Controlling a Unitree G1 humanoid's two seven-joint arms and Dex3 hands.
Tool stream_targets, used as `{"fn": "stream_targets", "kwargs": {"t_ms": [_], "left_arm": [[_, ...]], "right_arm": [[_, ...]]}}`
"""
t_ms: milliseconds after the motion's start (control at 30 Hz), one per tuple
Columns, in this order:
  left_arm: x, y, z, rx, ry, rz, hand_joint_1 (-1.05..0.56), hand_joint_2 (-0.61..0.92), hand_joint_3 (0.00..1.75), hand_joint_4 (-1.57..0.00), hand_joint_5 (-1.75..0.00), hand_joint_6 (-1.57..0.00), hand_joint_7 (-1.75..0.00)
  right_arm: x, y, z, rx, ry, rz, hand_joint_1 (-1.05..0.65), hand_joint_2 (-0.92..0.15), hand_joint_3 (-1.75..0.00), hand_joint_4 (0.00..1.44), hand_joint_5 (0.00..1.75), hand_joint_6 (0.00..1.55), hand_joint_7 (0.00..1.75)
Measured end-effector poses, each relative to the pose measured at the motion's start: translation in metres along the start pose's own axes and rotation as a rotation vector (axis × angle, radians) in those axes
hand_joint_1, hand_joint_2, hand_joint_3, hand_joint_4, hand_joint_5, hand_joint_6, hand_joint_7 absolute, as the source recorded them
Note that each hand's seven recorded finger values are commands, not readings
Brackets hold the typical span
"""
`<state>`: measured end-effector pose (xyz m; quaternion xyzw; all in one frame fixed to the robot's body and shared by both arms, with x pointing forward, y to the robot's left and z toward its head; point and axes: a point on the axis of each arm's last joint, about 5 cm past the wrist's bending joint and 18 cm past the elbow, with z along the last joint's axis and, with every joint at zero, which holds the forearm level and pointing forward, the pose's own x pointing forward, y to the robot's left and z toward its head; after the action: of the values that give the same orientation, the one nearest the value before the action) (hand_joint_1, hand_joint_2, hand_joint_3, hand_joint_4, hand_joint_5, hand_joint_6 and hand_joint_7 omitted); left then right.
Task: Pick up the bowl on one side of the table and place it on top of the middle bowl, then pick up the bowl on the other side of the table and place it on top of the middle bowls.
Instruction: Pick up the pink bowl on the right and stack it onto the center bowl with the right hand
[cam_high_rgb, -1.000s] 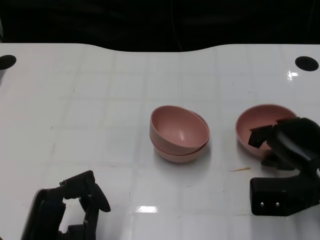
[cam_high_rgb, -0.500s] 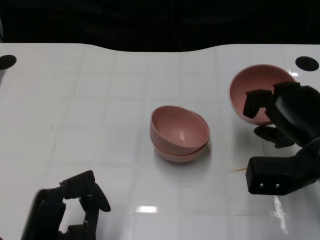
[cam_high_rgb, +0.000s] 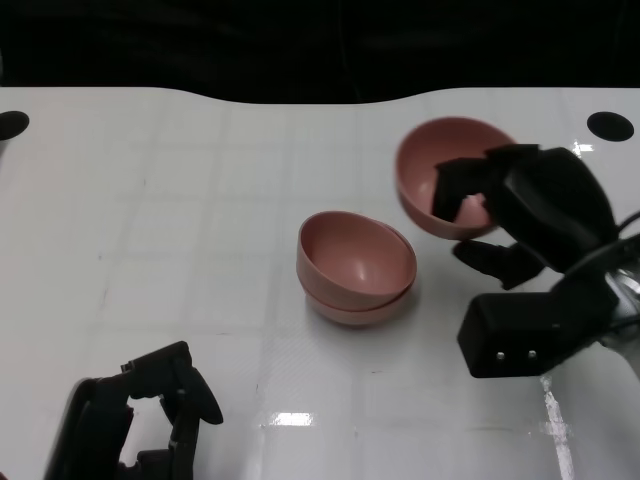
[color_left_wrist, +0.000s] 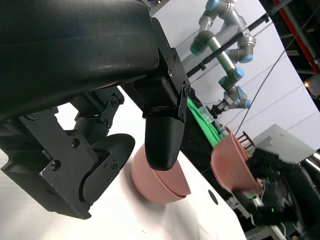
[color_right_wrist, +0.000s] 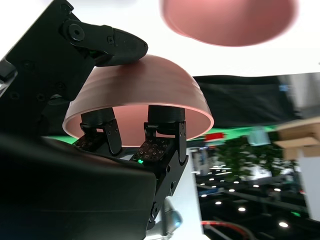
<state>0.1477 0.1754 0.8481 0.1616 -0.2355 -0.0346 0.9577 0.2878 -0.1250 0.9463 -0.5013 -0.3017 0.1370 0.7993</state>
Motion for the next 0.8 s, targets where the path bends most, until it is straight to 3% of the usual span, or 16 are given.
{"fn": "stream_targets", "kwargs": {"t_ms": [133, 333, 467, 533, 600, 700, 733, 767, 800], "left_arm": [[0.0, -0.001, 0.0, -0.003, 0.001, 0.002, 0.03, 0.34, 1.52, -0.87, -1.75, -0.8, -1.53], [-0.001, -0.002, 0.001, -0.006, 0.004, 0.002, 0.02, 0.34, 1.52, -0.86, -1.75, -0.8, -1.53], [0.0, -0.003, 0.001, -0.008, 0.002, 0.0, 0.02, 0.34, 1.52, -0.86, -1.75, -0.8, -1.52], [0.0, -0.003, 0.001, -0.008, 0.003, -0.001, 0.01, 0.33, 1.52, -0.85, -1.75, -0.8, -1.52], [0.0, -0.004, 0.001, -0.007, 0.003, -0.004, 0.01, 0.33, 1.52, -0.85, -1.75, -0.81, -1.52], [0.001, -0.005, 0.002, -0.004, -0.004, -0.011, 0.02, 0.33, 1.52, -0.85, -1.75, -0.81, -1.52], [0.0, -0.006, 0.002, -0.002, -0.004, -0.015, 0.02, 0.33, 1.52, -0.85, -1.75, -0.81, -1.52], [0.0, -0.006, 0.002, 0.002, -0.005, -0.02, 0.02, 0.33, 1.52, -0.85, -1.75, -0.81, -1.52], [0.0, -0.006, 0.002, 0.003, -0.006, -0.022, 0.02, 0.33, 1.52, -0.85, -1.75, -0.81, -1.51]], "right_arm": [[0.012, 0.003, 0.008, 0.019, -0.049, 0.034, -0.11, -0.29, -1.33, 0.98, 1.75, 0.88, 1.5], [0.018, 0.019, 0.016, 0.055, -0.082, 0.106, -0.15, -0.31, -1.25, 0.98, 1.75, 0.81, 1.62], [0.022, 0.028, 0.022, 0.072, -0.104, 0.137, -0.17, -0.33, -1.16, 0.99, 1.75, 0.83, 1.54], [0.022, 0.032, 0.024, 0.076, -0.109, 0.152, -0.17, -0.35, -1.08, 0.99, 1.75, 0.78, 1.68], [0.022, 0.037, 0.026, 0.079, -0.114, 0.168, -0.15, -0.35, -1.08, 0.99, 1.75, 0.77, 1.68], [0.02, 0.042, 0.025, 0.089, -0.115, 0.188, -0.13, -0.34, -1.11, 0.98, 1.75, 0.87, 1.4], [0.019, 0.043, 0.024, 0.092, -0.112, 0.195, -0.13, -0.41, -0.92, 0.95, 1.56, 0.9, 0.94], [0.019, 0.044, 0.023, 0.095, -0.108, 0.202, -0.12, -0.46, -0.8, 0.95, 1.49, 0.98, 0.64], [0.018, 0.044, 0.022, 0.099, -0.106, 0.212, -0.15, -0.48, -0.72, 0.84, 1.25, 0.94, 0.34]]}}
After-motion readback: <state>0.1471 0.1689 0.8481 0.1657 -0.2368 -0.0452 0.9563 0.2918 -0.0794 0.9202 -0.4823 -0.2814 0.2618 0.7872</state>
